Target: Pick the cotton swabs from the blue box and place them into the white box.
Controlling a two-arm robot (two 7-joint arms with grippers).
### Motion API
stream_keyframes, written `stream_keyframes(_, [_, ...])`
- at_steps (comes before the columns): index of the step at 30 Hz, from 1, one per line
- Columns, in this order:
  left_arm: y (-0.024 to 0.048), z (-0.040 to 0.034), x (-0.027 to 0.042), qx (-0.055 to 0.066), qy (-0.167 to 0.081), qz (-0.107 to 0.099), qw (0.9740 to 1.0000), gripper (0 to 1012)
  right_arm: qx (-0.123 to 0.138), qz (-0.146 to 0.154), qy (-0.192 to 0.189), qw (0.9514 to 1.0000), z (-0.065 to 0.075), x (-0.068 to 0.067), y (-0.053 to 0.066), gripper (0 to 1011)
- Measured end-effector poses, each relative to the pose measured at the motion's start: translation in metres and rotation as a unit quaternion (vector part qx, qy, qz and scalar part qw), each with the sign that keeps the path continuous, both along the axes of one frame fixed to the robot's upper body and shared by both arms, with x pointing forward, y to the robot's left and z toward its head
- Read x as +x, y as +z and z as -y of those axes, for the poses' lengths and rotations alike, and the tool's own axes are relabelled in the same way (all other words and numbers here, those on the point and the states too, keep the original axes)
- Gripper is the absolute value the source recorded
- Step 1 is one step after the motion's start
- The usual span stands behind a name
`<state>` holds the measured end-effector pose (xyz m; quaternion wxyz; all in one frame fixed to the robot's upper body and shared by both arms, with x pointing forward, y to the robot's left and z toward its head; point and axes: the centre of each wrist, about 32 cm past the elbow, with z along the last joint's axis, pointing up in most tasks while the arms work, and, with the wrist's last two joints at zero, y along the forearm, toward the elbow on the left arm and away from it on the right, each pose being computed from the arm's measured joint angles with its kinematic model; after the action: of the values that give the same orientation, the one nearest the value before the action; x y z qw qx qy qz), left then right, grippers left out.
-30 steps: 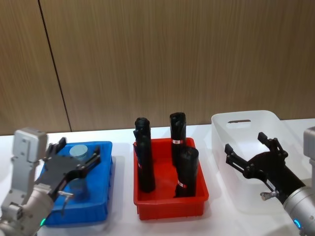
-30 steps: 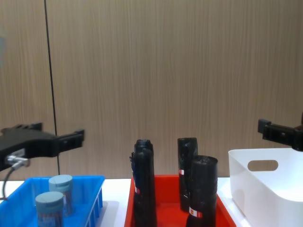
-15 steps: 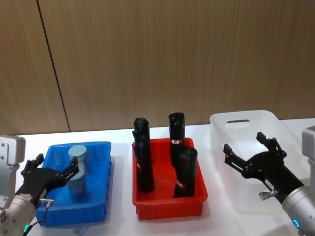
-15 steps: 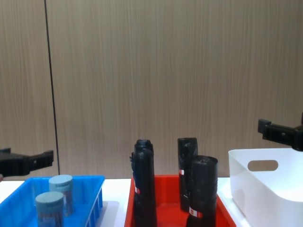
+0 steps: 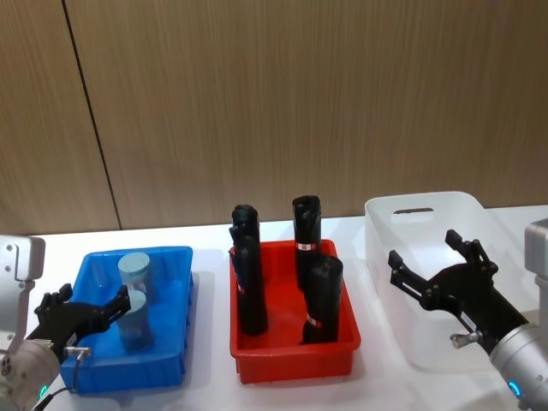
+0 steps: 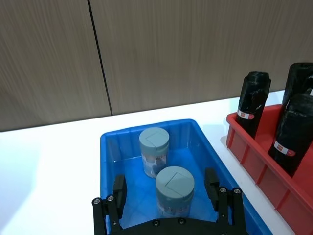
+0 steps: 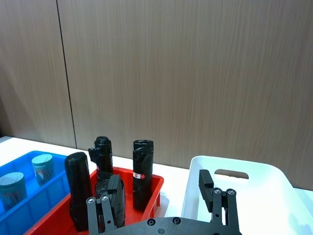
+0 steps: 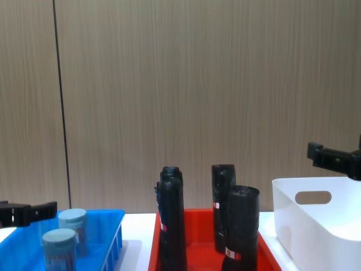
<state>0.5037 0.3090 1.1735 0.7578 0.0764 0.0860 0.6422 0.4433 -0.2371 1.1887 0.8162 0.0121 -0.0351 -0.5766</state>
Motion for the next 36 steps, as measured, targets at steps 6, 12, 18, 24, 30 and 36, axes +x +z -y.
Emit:
stream_keyframes(6, [-0.0024, -0.0019, 0.0090, -0.001, -0.002, -0.021, 0.9998, 1004, 0.000, 0.000, 0.000, 1.0000, 0.000, 0.000, 0.000, 1002])
stream_keyframes(12, [-0.0054, -0.0014, 0.0168, -0.004, -0.005, -0.038, 0.9992, 1004, 0.000, 0.000, 0.000, 1.0000, 0.000, 0.000, 0.000, 1002])
stream_keyframes(18, [-0.0076, -0.0003, 0.0227, -0.008, -0.009, -0.052, 0.9986, 1004, 0.000, 0.000, 0.000, 1.0000, 0.000, 0.000, 0.000, 1002])
stream_keyframes(24, [-0.0092, 0.0015, 0.0275, -0.010, -0.011, -0.064, 0.9978, 1004, 0.000, 0.000, 0.000, 1.0000, 0.000, 0.000, 0.000, 1002])
stream_keyframes(30, [-0.0106, 0.0030, 0.0328, -0.012, -0.011, -0.077, 0.9969, 1004, 0.000, 0.000, 0.000, 1.0000, 0.000, 0.000, 0.000, 1002])
stream_keyframes(36, [-0.0117, 0.0032, 0.0366, -0.014, -0.010, -0.086, 0.9962, 1004, 0.000, 0.000, 0.000, 1.0000, 0.000, 0.000, 0.000, 1002])
